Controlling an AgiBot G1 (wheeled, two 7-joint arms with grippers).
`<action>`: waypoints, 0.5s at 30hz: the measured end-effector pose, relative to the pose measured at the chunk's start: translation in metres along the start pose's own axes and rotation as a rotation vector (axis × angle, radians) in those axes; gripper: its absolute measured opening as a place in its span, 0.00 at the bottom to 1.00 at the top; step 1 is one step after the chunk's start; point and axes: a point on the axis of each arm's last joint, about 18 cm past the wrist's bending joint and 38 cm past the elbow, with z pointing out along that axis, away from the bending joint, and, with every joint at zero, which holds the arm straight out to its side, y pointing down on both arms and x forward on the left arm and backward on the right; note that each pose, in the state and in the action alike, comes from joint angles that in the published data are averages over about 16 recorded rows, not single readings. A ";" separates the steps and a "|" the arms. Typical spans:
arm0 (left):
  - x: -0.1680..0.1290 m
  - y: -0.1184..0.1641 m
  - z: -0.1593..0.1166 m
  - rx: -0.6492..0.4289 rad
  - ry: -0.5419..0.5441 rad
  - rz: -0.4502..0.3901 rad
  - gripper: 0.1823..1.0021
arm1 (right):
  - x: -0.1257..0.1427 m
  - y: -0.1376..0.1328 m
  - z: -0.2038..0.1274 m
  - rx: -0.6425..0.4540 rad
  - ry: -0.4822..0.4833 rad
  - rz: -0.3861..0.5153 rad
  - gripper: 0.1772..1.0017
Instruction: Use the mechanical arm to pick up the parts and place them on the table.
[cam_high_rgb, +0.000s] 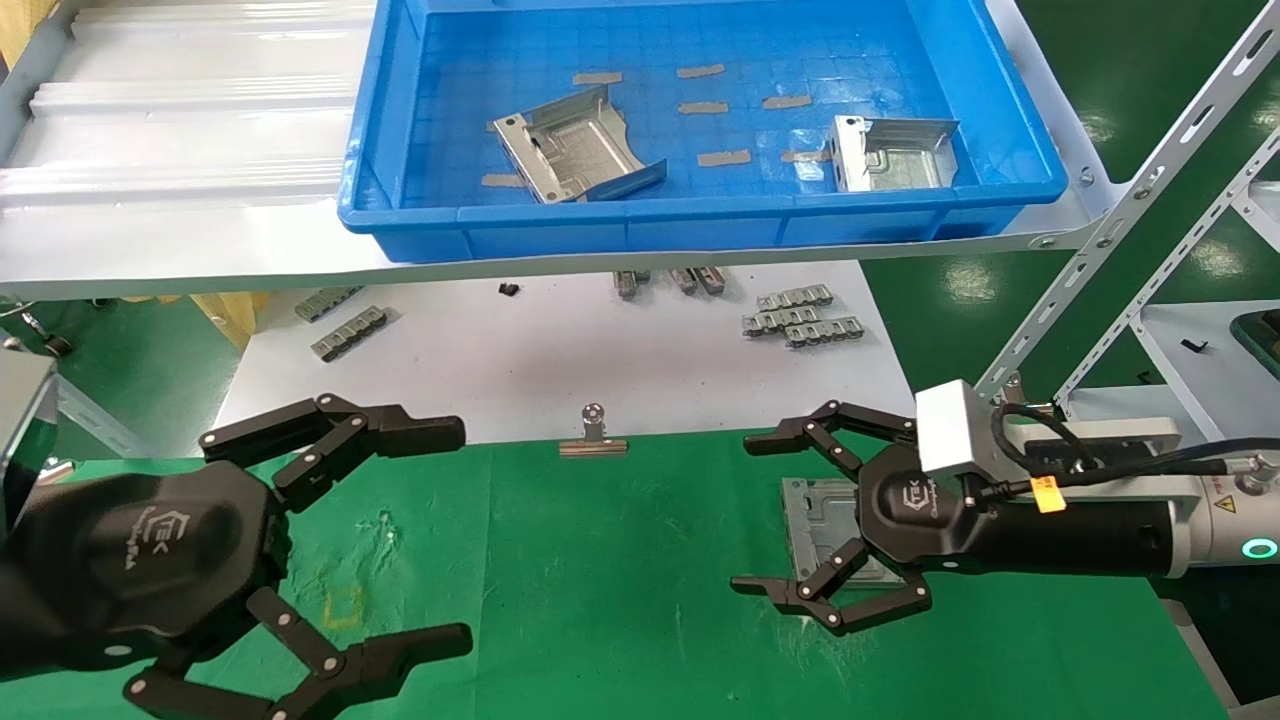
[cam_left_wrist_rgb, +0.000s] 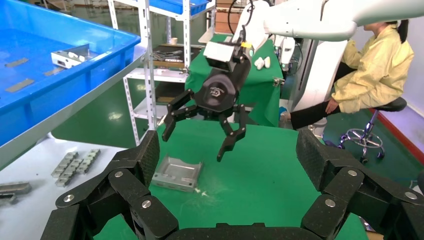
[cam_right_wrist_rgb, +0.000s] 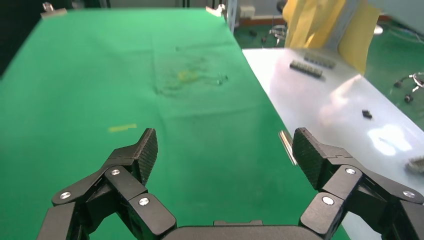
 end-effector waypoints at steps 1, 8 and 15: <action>0.000 0.000 0.000 0.000 0.000 0.000 1.00 | -0.002 -0.002 0.000 0.011 0.001 0.005 1.00; 0.000 0.000 0.000 0.000 0.000 0.000 1.00 | -0.014 -0.016 -0.005 0.082 0.009 0.039 1.00; 0.000 0.000 0.000 0.000 0.000 0.000 1.00 | -0.027 -0.032 -0.013 0.144 0.011 0.068 1.00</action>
